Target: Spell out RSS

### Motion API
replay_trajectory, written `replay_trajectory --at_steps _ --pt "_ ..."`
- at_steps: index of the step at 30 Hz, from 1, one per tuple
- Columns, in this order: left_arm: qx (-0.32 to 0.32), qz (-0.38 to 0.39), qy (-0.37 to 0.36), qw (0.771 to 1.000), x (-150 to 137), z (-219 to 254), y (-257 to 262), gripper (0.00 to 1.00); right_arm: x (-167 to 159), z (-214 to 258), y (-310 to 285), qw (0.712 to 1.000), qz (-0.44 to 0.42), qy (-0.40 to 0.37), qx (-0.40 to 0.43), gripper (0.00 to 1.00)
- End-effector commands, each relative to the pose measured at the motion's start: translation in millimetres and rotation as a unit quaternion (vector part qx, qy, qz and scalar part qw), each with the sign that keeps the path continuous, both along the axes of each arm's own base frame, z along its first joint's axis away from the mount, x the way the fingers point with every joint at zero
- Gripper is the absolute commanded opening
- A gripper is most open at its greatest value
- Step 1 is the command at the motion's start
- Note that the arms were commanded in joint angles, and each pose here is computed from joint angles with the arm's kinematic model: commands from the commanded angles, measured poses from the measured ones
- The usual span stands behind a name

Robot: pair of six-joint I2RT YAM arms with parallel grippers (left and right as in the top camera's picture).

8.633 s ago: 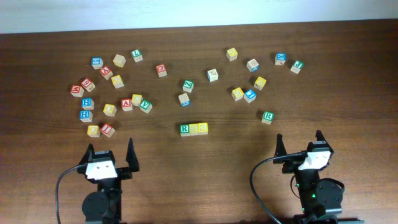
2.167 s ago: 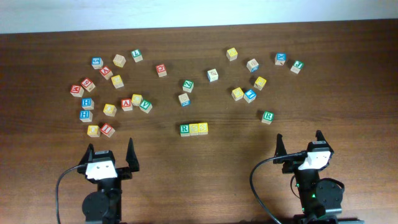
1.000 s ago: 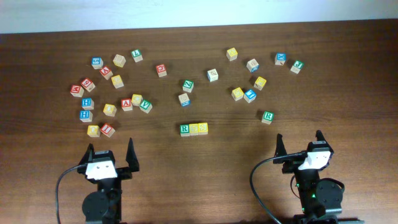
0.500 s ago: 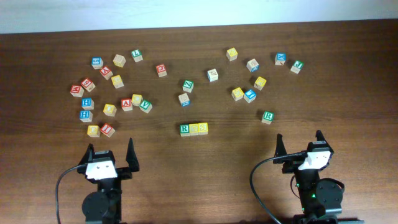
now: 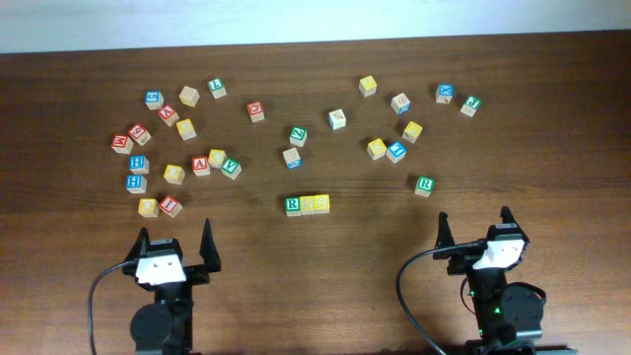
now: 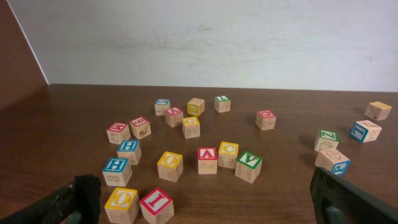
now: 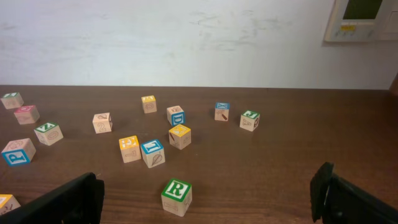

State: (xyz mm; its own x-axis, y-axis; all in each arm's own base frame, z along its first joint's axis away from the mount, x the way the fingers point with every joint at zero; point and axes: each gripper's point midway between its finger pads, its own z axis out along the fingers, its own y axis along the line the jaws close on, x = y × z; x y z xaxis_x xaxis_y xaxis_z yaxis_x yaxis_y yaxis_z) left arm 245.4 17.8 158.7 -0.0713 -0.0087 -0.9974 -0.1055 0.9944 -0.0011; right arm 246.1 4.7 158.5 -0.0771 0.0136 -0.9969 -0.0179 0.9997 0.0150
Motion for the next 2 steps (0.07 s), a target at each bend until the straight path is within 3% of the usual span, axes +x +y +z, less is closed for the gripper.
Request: replay_trajectory --at_steps 1,2 --pt "-0.007 -0.001 -0.001 1.000 -0.3 -0.5 0.2 0.99 -0.1 -2.4 -3.7 1.000 -0.009 0.000 -0.002 0.98" --pt "-0.007 -0.001 -0.001 1.000 -0.3 -0.5 0.2 0.99 -0.1 -2.4 -3.7 1.000 -0.009 0.000 -0.002 0.98"
